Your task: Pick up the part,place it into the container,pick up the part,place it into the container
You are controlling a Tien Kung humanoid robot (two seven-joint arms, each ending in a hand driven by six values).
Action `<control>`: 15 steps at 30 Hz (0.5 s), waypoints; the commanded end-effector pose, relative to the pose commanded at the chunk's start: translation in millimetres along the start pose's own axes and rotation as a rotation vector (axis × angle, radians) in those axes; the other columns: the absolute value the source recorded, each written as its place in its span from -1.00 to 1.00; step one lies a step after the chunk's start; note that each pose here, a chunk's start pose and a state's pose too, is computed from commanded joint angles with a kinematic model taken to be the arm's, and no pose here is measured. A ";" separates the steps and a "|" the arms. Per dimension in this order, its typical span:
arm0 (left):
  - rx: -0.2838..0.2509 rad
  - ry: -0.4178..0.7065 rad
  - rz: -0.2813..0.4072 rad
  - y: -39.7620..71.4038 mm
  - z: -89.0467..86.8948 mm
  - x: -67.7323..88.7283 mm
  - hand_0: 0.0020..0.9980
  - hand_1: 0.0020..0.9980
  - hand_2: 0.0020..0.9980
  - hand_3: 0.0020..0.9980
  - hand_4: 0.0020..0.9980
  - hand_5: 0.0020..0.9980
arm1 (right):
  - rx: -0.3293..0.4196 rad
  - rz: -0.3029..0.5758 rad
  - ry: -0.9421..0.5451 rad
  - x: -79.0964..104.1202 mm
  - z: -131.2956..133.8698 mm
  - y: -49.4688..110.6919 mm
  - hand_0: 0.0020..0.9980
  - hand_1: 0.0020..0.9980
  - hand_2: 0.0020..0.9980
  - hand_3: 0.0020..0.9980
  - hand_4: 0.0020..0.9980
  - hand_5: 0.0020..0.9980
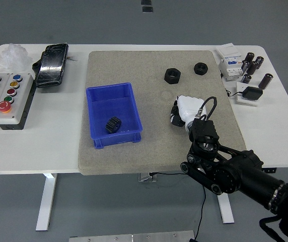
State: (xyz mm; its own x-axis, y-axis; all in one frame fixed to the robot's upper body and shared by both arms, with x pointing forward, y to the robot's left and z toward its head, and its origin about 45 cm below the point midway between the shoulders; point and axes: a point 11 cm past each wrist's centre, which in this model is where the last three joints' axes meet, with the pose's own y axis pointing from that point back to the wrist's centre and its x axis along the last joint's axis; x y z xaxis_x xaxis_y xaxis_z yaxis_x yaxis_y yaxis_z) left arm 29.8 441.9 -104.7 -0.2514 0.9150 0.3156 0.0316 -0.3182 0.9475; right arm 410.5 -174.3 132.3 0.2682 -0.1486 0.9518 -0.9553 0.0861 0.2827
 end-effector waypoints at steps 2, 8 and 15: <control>-0.001 0.000 -0.001 0.0 0.3 -0.2 0.23 0.09 0.10 0.23 0.23 -0.32 | 0.000 -0.003 -0.001 -2.5 0.5 0.4 -0.26 0.03 -0.38 -0.15 -0.65 -0.76; -0.002 -0.001 -0.001 0.1 0.6 -0.3 0.23 0.09 0.10 0.23 0.22 -0.32 | 0.013 0.002 -0.005 -4.0 -0.8 1.6 -0.24 0.02 -0.40 -0.19 -0.76 -0.83; -0.001 0.000 0.001 0.0 0.4 0.4 0.23 0.09 0.10 0.23 0.22 -0.32 | 0.099 0.101 -0.022 33.5 -21.2 7.3 -0.24 0.02 -0.41 -0.20 -0.77 -0.83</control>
State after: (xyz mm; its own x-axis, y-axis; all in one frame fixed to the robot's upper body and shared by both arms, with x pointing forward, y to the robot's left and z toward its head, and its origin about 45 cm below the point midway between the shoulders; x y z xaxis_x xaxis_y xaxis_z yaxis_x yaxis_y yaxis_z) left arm 30.1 442.4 -104.5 -0.2515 0.9148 0.3162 0.0306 -0.3190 0.9473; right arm 415.1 -157.7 168.7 0.1687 -0.1655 0.9717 -0.9851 0.0041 0.1717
